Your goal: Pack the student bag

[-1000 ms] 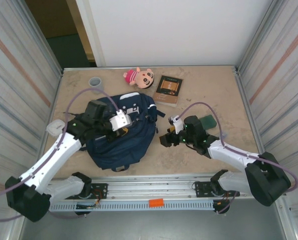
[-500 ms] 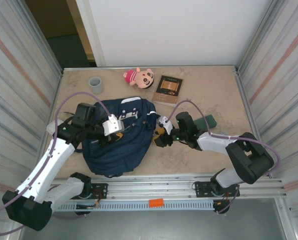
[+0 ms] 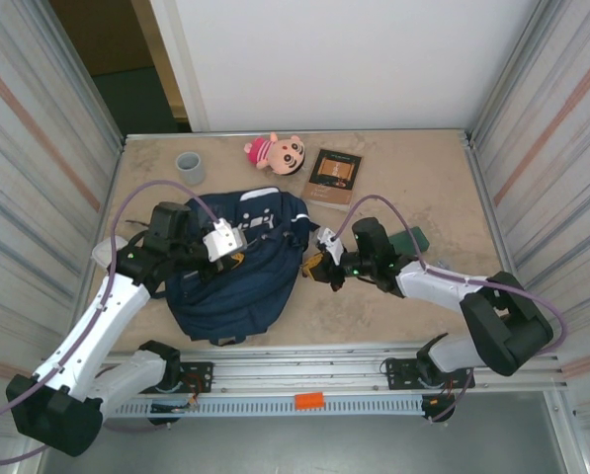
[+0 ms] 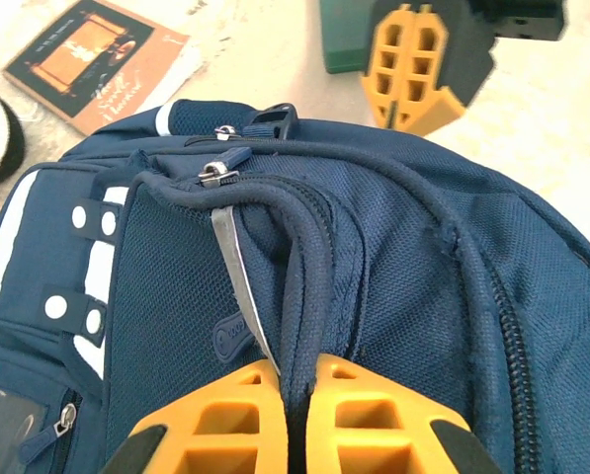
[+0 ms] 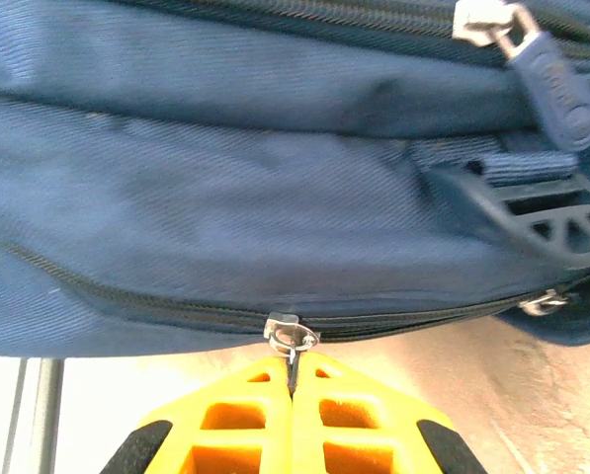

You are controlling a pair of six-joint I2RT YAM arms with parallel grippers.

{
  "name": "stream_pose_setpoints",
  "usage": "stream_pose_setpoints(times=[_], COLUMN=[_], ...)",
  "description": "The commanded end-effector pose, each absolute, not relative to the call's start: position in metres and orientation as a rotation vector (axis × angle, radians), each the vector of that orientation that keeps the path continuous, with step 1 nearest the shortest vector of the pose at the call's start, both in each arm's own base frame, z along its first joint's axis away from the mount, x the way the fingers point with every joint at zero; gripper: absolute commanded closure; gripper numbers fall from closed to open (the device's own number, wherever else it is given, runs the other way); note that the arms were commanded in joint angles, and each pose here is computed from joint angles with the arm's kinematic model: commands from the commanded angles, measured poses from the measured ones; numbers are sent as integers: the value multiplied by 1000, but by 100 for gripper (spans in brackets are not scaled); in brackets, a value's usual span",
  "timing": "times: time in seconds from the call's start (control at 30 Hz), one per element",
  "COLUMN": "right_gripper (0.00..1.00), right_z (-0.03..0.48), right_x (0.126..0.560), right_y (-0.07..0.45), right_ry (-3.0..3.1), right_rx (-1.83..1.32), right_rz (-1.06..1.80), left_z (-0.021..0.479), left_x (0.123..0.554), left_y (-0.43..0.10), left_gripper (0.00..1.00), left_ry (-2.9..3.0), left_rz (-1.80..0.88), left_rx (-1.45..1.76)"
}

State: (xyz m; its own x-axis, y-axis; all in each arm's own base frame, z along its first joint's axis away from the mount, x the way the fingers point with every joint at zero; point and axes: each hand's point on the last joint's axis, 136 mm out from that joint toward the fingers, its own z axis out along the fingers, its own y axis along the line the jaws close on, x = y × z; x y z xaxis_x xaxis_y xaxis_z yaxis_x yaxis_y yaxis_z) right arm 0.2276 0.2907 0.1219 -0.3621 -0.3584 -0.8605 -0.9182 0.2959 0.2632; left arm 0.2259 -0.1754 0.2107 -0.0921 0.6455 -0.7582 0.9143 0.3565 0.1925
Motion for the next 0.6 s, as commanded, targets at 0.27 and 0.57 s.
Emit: stream_pose_setpoints(times=[0.27, 0.57], right_gripper=[100, 87], right_z=[143, 126], right_x=[190, 208], right_y=[315, 334], right_ry=[1894, 1981], right_rx=[-1165, -1028], right_rz=[1284, 1296], left_z=[237, 250], left_x=[258, 254], left_y=[-180, -195], left_gripper=[100, 100], left_ry=[1783, 1715], left_rz=[-412, -540], left_rx=[1167, 1127])
